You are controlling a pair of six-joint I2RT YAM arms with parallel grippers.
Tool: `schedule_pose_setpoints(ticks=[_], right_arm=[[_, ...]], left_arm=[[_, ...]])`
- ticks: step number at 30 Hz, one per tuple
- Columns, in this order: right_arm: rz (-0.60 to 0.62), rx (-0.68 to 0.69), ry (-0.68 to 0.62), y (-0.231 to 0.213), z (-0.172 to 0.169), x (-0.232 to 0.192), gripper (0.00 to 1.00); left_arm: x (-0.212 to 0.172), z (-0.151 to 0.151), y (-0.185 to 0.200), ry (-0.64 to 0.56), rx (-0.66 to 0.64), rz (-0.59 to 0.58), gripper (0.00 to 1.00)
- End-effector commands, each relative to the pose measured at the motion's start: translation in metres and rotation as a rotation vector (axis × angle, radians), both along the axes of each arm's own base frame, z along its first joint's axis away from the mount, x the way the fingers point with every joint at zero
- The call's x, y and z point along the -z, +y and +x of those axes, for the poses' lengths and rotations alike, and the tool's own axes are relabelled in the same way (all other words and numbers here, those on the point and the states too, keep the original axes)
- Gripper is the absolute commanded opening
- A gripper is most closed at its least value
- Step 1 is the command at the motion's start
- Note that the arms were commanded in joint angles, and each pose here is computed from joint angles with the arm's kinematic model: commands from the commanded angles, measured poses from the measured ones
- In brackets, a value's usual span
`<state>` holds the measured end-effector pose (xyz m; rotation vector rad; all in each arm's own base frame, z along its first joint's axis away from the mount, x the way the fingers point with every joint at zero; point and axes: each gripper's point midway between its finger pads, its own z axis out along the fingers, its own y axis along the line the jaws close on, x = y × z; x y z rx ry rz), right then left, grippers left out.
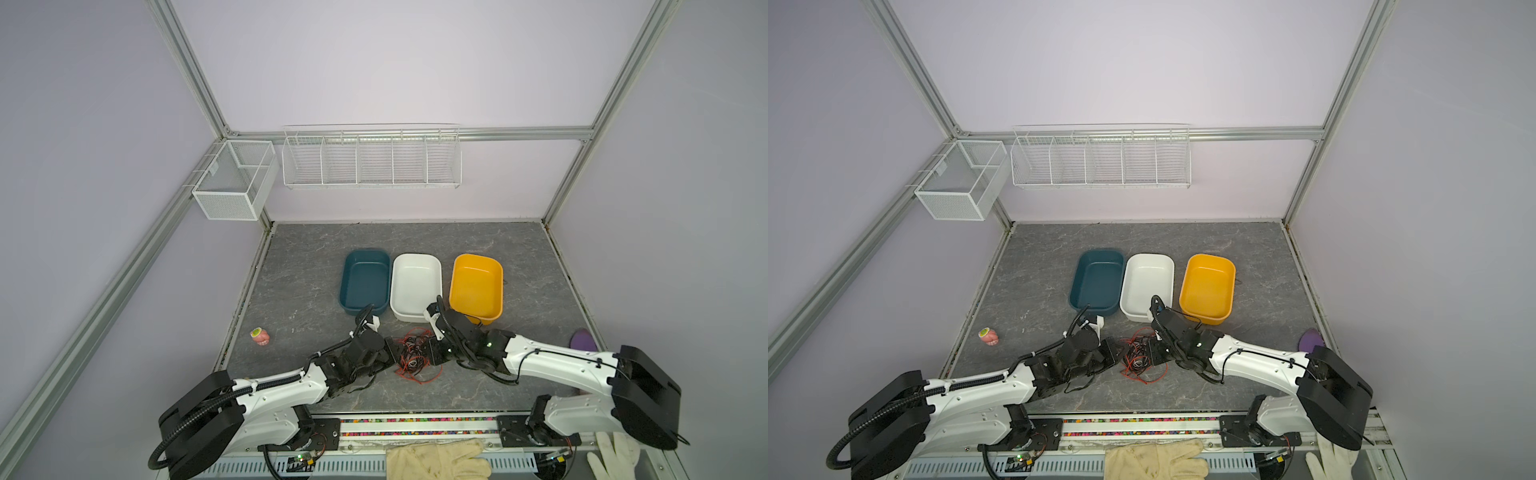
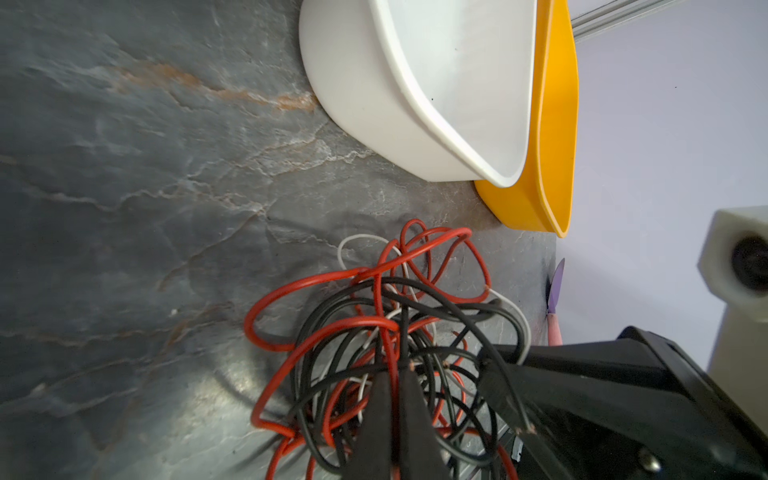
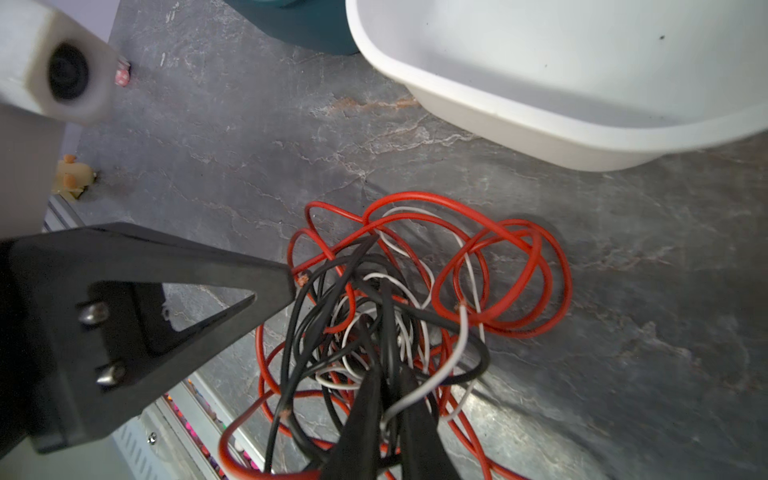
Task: Untangle the cables
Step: 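Pull a red cable upward out of the pile with the left gripper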
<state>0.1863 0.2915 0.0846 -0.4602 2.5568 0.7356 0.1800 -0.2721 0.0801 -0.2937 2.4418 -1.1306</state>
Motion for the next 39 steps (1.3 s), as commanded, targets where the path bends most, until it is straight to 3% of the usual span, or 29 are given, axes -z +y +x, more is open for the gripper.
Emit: schedule_pose_setpoints(ticks=[1,23,30,39], right_arm=[[-0.006,0.024,-0.038,-0.008,0.006,-0.011,0.10],[-0.030,0.113,-0.211,-0.076,-0.001,-0.068,0.09],[-0.086,0.207,-0.209,-0.105,0.000,-0.053,0.06],[-0.059,0.252,-0.154,-0.117,-0.005,-0.027,0.06]], left_arm=[[-0.002,0.001,0.006,-0.025,-0.016,0.018,0.00],[-0.018,0.002,0.049,-0.105,-0.110,0.098,0.00],[-0.074,0.002,0.064,-0.205,-0.129,0.059,0.00],[-0.142,-0.001,0.079,-0.319,-0.117,0.043,0.00]])
